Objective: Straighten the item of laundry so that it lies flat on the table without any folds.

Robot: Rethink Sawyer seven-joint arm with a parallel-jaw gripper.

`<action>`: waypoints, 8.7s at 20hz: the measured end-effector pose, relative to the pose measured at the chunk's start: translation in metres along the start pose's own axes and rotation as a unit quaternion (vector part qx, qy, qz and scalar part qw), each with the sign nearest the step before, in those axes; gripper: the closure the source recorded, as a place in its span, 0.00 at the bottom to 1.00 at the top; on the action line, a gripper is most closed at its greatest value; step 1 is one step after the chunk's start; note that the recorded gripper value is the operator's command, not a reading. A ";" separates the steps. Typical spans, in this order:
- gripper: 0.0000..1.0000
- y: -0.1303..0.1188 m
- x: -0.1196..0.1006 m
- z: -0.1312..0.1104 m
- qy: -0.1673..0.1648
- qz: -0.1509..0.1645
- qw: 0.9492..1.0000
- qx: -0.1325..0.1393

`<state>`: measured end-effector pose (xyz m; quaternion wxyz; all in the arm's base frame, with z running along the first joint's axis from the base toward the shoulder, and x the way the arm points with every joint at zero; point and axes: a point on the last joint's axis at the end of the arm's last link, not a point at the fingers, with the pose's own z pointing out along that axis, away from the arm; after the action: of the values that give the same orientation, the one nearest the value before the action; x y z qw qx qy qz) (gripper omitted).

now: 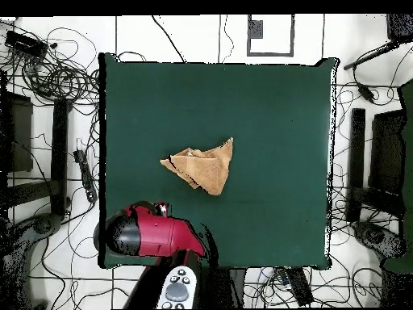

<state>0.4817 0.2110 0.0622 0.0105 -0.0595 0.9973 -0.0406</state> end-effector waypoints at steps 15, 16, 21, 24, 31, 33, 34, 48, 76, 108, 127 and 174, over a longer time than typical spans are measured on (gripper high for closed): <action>0.00 0.004 -0.035 -0.017 0.001 -0.004 1.000 -0.003; 0.00 0.004 -0.036 -0.018 0.001 -0.004 1.000 -0.003; 0.00 0.004 -0.036 -0.017 0.001 -0.004 1.000 -0.003; 0.00 0.004 -0.036 -0.017 0.001 -0.004 1.000 -0.003; 0.00 0.004 -0.036 -0.017 0.001 -0.004 1.000 -0.003; 0.00 0.004 -0.036 -0.017 0.001 -0.004 1.000 -0.003; 0.00 0.004 -0.036 -0.017 0.001 -0.004 1.000 -0.003; 0.00 -0.008 -0.076 -0.012 -0.024 0.002 1.000 0.003; 0.00 -0.046 -0.156 -0.022 -0.067 0.021 0.997 0.012; 0.00 -0.055 -0.152 -0.016 -0.064 0.006 0.998 0.023; 0.00 -0.065 -0.152 -0.009 -0.068 -0.096 0.993 0.026; 0.00 -0.011 -0.156 -0.007 -0.087 -0.284 0.955 0.022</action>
<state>0.6377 0.2191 0.0726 0.0869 -0.3436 0.9333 -0.0583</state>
